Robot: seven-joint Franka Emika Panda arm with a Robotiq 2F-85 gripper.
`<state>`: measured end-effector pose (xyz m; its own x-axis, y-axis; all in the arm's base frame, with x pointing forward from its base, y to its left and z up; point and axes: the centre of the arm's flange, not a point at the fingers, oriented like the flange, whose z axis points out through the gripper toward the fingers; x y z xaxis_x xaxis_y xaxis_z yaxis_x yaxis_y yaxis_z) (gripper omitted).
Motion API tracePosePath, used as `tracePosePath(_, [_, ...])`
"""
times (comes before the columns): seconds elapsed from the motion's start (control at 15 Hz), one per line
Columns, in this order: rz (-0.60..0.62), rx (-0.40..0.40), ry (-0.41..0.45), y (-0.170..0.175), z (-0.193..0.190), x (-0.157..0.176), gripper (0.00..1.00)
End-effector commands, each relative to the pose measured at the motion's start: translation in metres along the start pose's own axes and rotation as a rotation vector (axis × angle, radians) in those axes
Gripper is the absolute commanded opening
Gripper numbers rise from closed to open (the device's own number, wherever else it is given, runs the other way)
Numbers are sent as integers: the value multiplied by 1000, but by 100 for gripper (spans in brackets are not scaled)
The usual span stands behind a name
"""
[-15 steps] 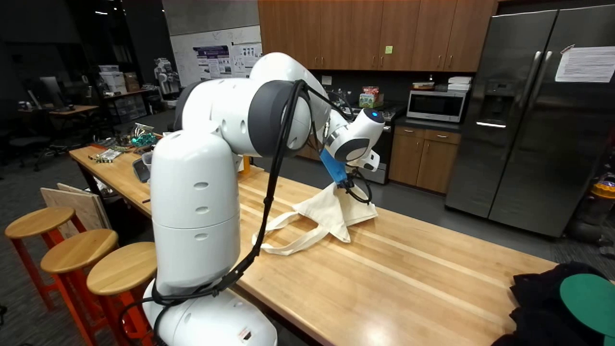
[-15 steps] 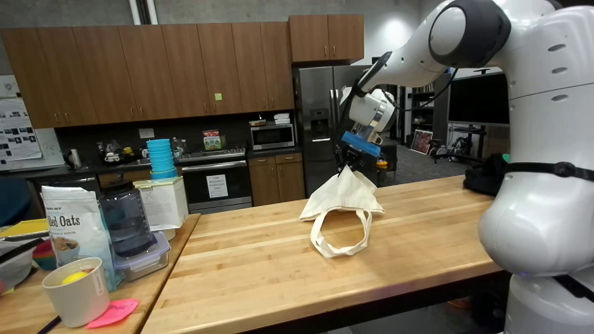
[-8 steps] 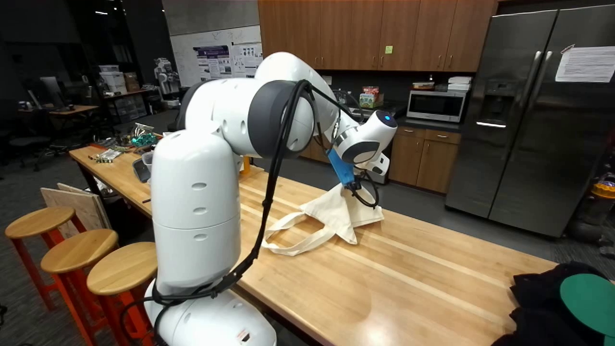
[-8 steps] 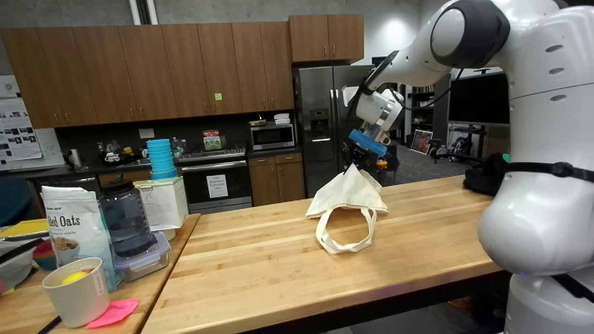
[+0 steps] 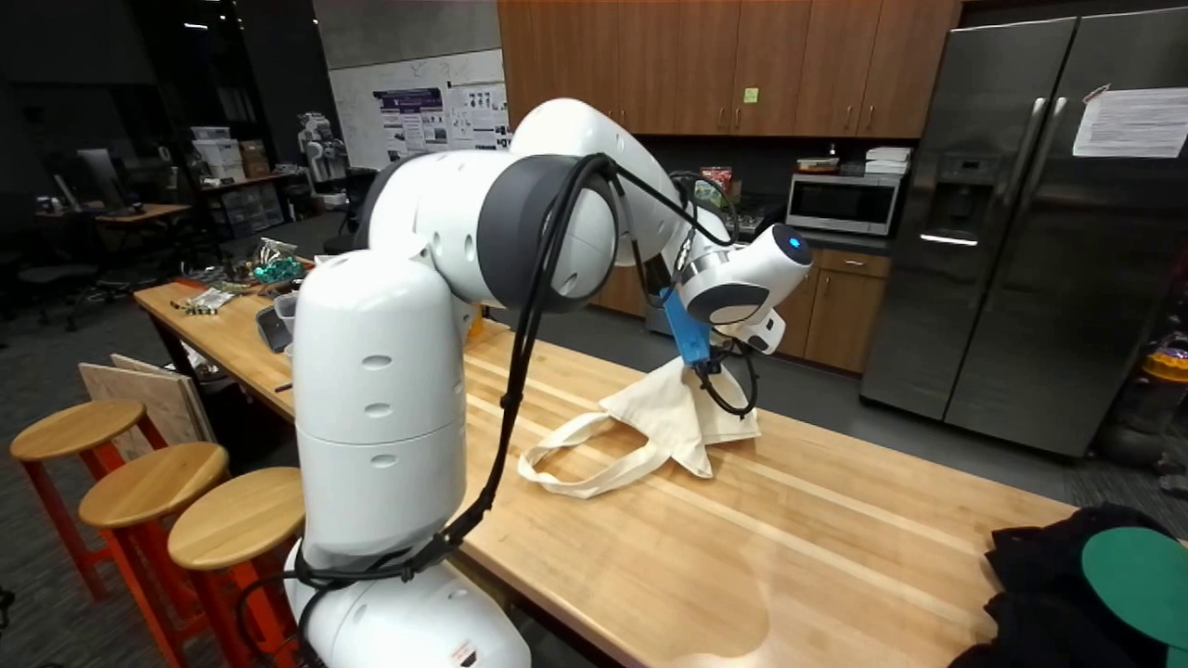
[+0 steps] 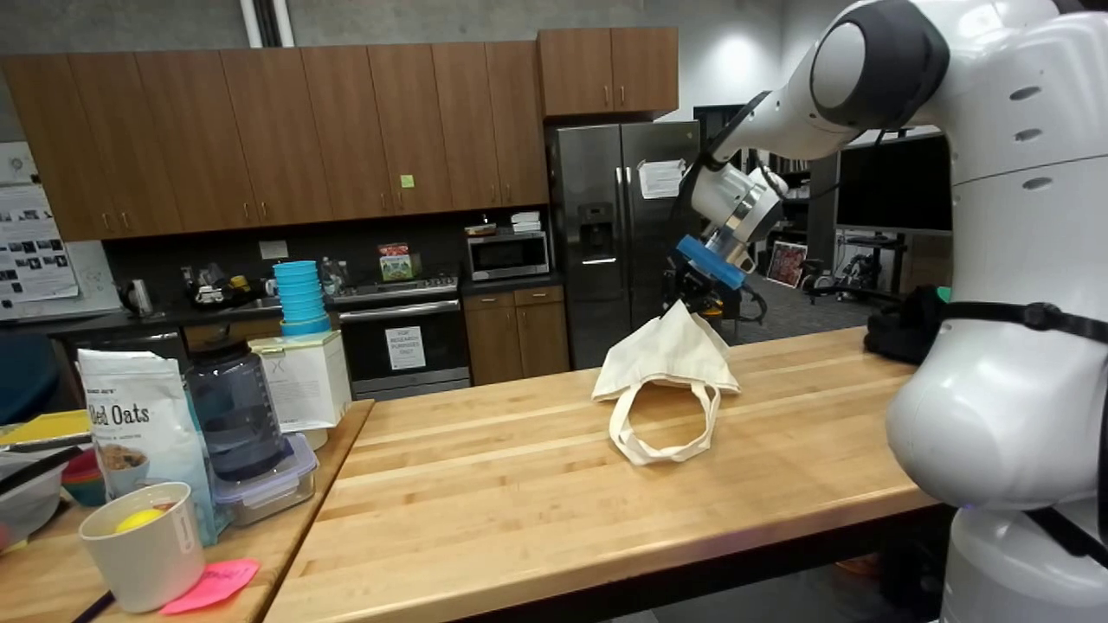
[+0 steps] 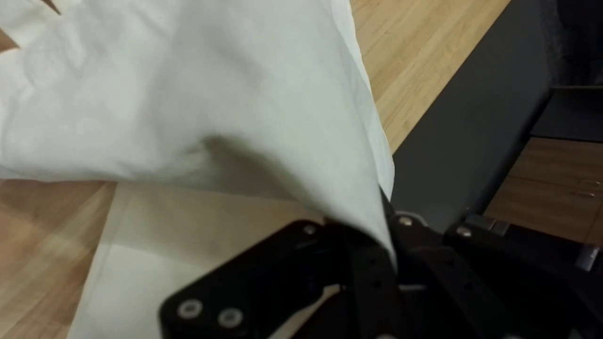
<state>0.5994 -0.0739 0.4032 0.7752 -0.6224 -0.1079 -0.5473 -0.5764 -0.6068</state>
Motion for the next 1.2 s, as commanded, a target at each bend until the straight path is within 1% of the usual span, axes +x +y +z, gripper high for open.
tracePosePath(0.0, [31,56,-9,11,-19,9,1])
tracePosePath(0.87, [169,200,11,66,-50,40,1])
tracePosePath(1.13, [165,199,18,68,-49,41,1])
